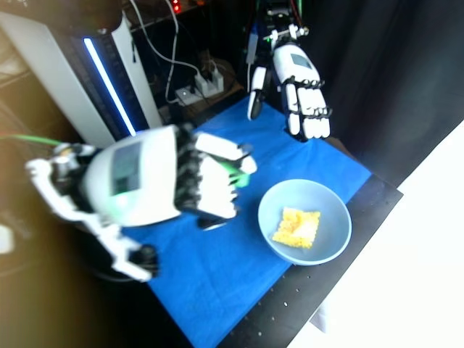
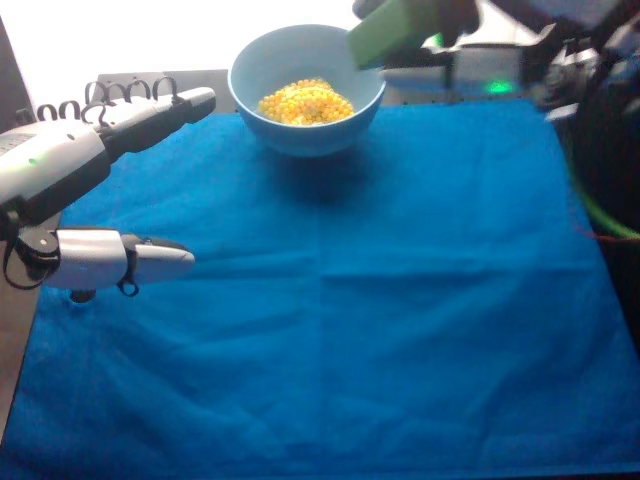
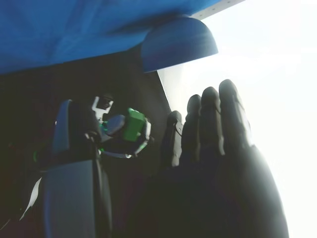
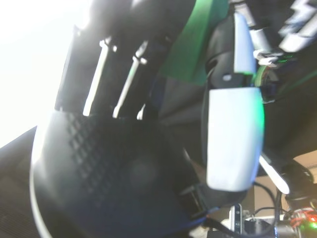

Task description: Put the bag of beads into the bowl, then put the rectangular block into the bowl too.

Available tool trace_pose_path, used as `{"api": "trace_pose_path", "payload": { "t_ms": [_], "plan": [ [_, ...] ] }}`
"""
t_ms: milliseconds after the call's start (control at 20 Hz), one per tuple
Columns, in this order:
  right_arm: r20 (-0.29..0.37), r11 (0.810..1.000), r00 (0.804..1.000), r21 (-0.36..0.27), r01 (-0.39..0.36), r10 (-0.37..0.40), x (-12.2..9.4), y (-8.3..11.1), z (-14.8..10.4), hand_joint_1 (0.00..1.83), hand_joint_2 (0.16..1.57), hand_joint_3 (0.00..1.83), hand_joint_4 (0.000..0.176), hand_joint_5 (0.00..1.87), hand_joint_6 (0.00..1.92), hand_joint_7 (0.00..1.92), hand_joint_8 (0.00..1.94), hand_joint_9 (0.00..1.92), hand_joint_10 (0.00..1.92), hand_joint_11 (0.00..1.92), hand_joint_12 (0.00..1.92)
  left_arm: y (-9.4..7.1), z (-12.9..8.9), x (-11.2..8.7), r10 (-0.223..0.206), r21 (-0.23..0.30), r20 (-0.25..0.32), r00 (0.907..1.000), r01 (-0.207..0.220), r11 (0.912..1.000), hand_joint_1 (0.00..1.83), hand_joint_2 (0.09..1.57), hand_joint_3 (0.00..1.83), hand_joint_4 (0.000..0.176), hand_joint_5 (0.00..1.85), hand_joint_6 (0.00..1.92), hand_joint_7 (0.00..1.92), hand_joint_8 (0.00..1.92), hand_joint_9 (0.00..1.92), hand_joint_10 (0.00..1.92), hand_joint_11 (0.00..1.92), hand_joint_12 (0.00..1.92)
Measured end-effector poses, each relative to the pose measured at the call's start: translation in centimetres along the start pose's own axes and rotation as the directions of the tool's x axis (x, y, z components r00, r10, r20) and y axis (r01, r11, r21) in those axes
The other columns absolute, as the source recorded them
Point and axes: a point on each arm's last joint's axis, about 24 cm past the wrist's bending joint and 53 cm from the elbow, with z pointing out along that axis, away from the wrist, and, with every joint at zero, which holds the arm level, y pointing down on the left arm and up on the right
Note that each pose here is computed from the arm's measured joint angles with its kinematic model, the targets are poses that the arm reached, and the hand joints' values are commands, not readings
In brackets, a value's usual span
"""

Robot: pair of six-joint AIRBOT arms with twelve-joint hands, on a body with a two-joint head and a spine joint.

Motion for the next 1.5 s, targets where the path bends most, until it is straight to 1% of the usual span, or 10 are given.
{"api": "trace_pose_path", "payload": {
  "t_ms": [400,450,500,550,600,750,1000,1200,1250,1500],
  "plan": [
    [0.004,0.987,0.999,0.157,0.044,-0.046,0.0,-5.1,4.9,1.17,1.07,0.0,0.0,1.09,0.8,1.5,0.13,1.36,0.78,1.22,1.33,0.3,0.3,0.1,-0.014,0.003,0.0,0.9999,0.014,0.9999,0.76,1.03,0.0,0.09,0.06,0.0,0.1,0.0,0.13,0.0,0.0,0.46],
    [-0.013,0.979,0.999,0.197,0.048,-0.046,0.6,-6.2,5.1,0.99,1.0,0.0,0.0,0.77,0.27,1.12,0.02,0.96,0.41,0.53,1.26,0.1,0.4,0.0,-0.016,0.01,0.001,0.9999,0.016,0.9998,0.8,1.03,0.0,0.086,0.05,0.0,0.1,0.0,0.12,0.0,0.0,0.43],
    [-0.032,0.975,0.998,0.214,0.053,-0.048,1.2,-6.7,5.0,0.99,1.0,0.0,0.0,0.77,0.27,1.12,0.02,0.96,0.41,0.53,1.26,0.1,0.4,0.1,-0.017,0.009,0.001,0.9999,0.017,0.9998,0.8,1.03,0.0,0.086,0.05,0.0,0.1,0.0,0.12,0.0,0.0,0.43],
    [-0.053,0.972,0.997,0.225,0.062,-0.051,2.0,-7.0,5.1,0.72,0.86,0.0,0.14,0.15,0.01,0.35,0.0,0.35,0.03,0.06,0.81,0.2,0.4,0.1,-0.021,0.008,0.002,0.9998,0.021,0.9997,0.78,1.03,0.0,0.078,0.04,0.0,0.11,0.0,0.12,0.0,0.0,0.45],
    [-0.059,0.972,0.997,0.23,0.059,-0.046,2.3,-7.0,5.2,0.73,0.82,0.0,0.169,0.03,0.0,0.16,0.0,0.16,0.0,0.01,0.57,0.2,0.5,0.2,-0.027,0.008,0.001,0.9996,0.027,0.9996,0.77,1.03,0.0,0.074,0.04,0.0,0.1,0.0,0.11,0.0,0.0,0.45],
    [-0.05,0.977,0.998,0.205,0.056,-0.046,2.3,-6.4,5.4,0.62,0.76,0.0,0.176,0.0,0.0,0.0,0.0,0.0,0.0,0.0,0.06,0.1,0.5,0.3,-0.03,0.012,0.0,0.9995,0.03,0.9995,0.78,1.05,0.0,0.054,0.04,0.0,0.09,0.0,0.1,0.01,0.0,0.37],
    [-0.066,0.983,0.998,0.18,0.035,-0.023,3.3,-5.1,5.6,0.56,0.74,0.0,0.176,0.0,0.0,0.0,0.0,0.0,0.0,0.0,0.0,0.0,0.5,0.2,-0.035,0.015,0.004,0.9994,0.035,0.9993,0.78,1.06,0.01,0.054,0.04,0.0,0.08,0.0,0.09,0.0,0.0,0.37],
    [-0.021,0.994,1.0,0.102,0.025,-0.023,0.7,-3.0,2.8,0.57,0.73,0.0,0.176,0.0,0.0,0.0,0.0,0.0,0.0,0.0,0.0,-0.5,0.1,-0.7,-0.08,0.041,0.036,0.9961,0.079,0.996,0.79,1.05,0.0,0.093,0.05,0.0,0.09,0.0,0.1,0.0,0.0,0.31],
    [0.001,0.993,1.0,0.122,0.008,-0.008,-0.3,-3.7,0.7,0.55,0.74,0.0,0.176,0.0,0.0,0.0,0.0,0.0,0.0,0.0,0.0,-0.7,-0.2,-1.0,-0.09,0.05,0.047,0.9948,0.088,0.9949,0.72,1.04,0.0,0.132,0.02,0.0,0.1,0.0,0.12,0.0,0.0,0.37],
    [0.104,0.972,0.989,0.197,-0.127,0.108,-1.2,-5.4,-8.5,0.5,0.83,0.01,0.176,0.0,0.0,0.0,0.0,0.0,0.0,0.0,0.0,-2.4,-2.2,-1.6,-0.126,0.115,0.102,0.9868,0.114,0.9868,0.62,1.01,0.0,0.16,0.0,0.0,0.08,0.0,0.09,0.0,0.0,0.38]
  ]
}}
